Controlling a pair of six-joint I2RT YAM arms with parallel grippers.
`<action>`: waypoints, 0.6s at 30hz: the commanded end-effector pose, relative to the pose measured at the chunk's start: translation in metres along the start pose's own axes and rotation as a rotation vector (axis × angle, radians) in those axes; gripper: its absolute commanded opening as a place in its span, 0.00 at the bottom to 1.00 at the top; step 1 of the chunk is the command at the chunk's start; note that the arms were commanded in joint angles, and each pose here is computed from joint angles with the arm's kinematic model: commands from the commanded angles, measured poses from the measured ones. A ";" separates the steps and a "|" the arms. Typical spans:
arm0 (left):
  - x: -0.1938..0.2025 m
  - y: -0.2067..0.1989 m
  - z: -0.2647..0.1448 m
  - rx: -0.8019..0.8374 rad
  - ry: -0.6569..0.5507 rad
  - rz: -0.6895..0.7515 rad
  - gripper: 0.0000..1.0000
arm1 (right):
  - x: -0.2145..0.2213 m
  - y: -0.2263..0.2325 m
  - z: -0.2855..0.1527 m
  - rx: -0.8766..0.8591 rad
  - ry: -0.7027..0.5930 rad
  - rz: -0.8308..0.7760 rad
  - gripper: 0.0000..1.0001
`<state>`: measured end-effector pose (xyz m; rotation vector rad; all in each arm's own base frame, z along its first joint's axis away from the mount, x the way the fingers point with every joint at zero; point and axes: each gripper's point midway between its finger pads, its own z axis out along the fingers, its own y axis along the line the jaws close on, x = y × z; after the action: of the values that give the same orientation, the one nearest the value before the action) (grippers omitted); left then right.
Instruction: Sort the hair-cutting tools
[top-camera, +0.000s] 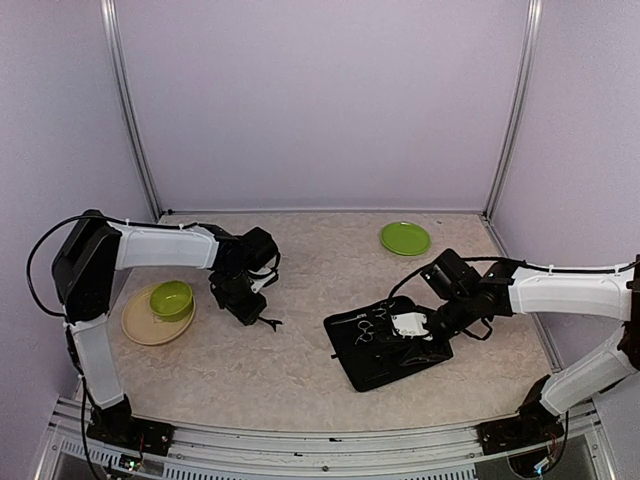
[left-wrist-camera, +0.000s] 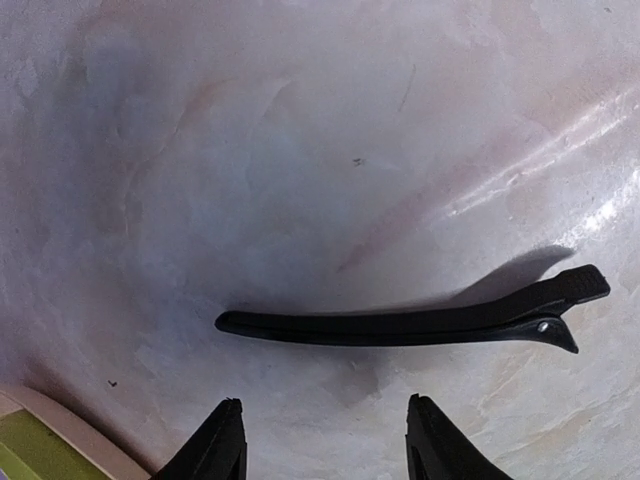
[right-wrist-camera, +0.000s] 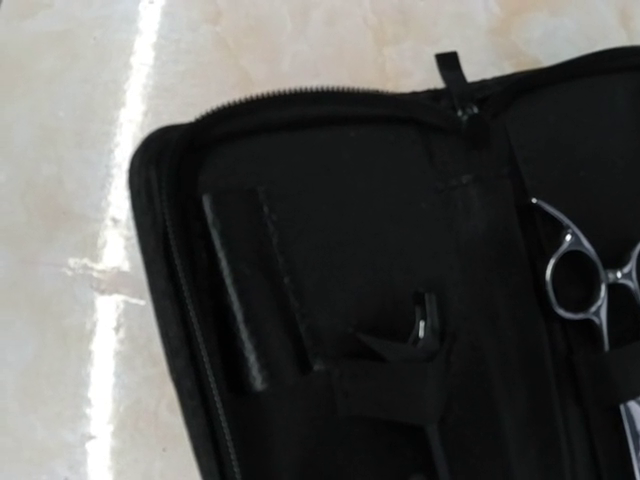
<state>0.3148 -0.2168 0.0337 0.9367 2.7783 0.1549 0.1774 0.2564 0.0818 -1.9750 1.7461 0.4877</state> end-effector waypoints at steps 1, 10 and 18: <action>-0.007 0.009 0.003 -0.097 -0.022 0.113 0.55 | -0.006 -0.001 -0.008 0.005 -0.026 0.008 0.39; -0.024 -0.025 0.019 -0.032 -0.031 0.251 0.54 | -0.003 0.000 -0.011 0.026 -0.025 0.003 0.39; -0.036 -0.060 0.027 0.116 -0.051 0.336 0.50 | -0.002 0.001 -0.011 0.030 -0.030 0.000 0.39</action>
<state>0.3263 -0.2626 0.0197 1.2901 2.5875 0.1649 0.1757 0.2548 0.0901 -1.9538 1.7226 0.4811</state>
